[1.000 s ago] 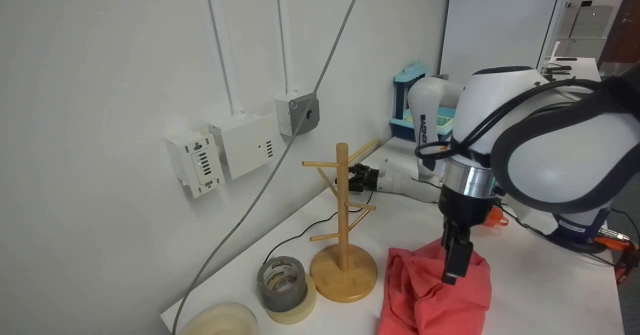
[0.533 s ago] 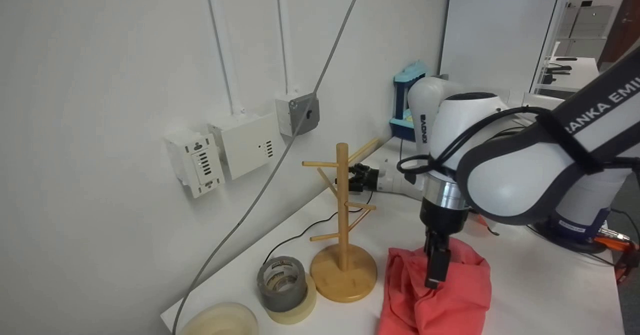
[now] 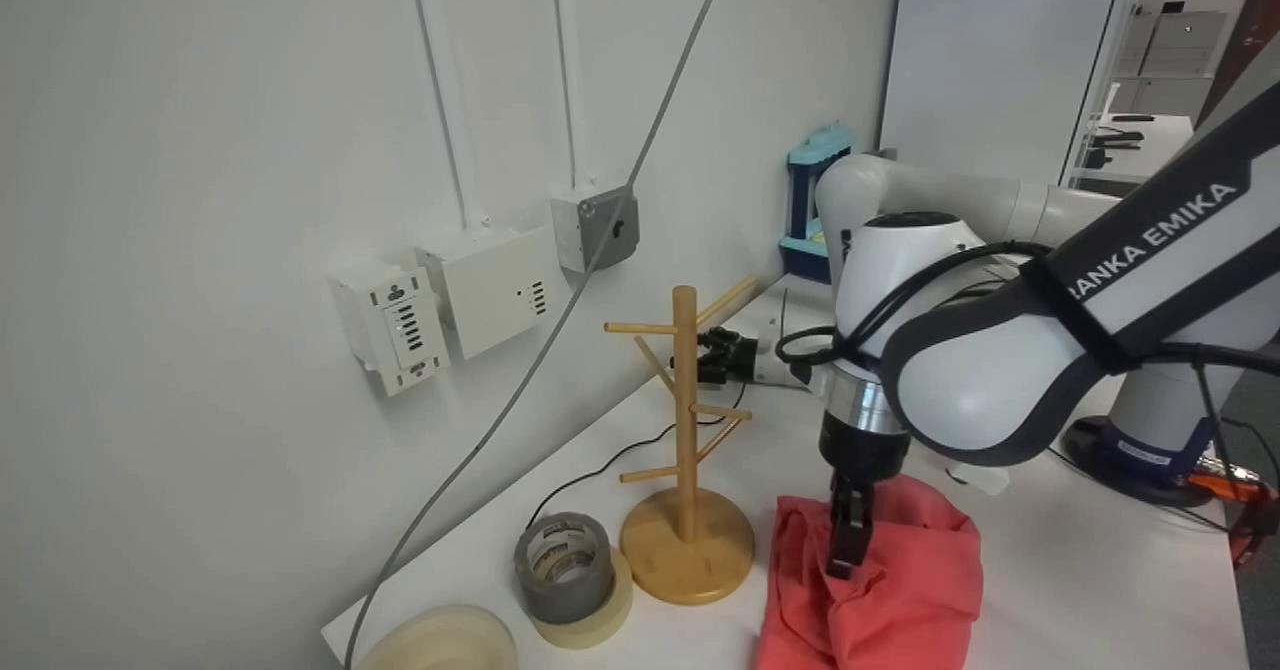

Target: Unfold the orange piece of clothing

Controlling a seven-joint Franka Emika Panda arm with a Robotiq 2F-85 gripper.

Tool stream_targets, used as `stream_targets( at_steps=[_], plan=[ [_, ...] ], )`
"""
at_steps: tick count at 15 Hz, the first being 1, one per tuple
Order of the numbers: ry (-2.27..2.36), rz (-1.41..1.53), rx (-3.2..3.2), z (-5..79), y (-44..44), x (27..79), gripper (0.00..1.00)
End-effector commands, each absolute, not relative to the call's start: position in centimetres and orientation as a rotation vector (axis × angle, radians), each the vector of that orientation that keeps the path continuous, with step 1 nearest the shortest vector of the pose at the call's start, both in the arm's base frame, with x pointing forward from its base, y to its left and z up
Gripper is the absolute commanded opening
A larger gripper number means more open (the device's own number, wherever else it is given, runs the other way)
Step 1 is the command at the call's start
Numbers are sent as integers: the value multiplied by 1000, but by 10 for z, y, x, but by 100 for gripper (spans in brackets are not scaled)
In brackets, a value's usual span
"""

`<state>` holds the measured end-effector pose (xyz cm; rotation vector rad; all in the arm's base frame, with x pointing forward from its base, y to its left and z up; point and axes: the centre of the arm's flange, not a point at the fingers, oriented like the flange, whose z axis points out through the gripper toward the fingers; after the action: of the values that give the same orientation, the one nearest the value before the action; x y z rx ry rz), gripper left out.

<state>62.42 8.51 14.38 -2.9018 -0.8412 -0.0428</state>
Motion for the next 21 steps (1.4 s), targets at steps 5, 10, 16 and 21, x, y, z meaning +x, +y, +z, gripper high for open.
stream_targets(
  at_steps=[5,10,16,21],
  plan=[
    [-963,-29,-2924,168,85,628,0],
    [-1032,12,-2908,209,93,605,1],
    [-1049,105,-2866,248,115,548,1],
    [-1014,212,-2866,246,124,491,1]
  ],
)
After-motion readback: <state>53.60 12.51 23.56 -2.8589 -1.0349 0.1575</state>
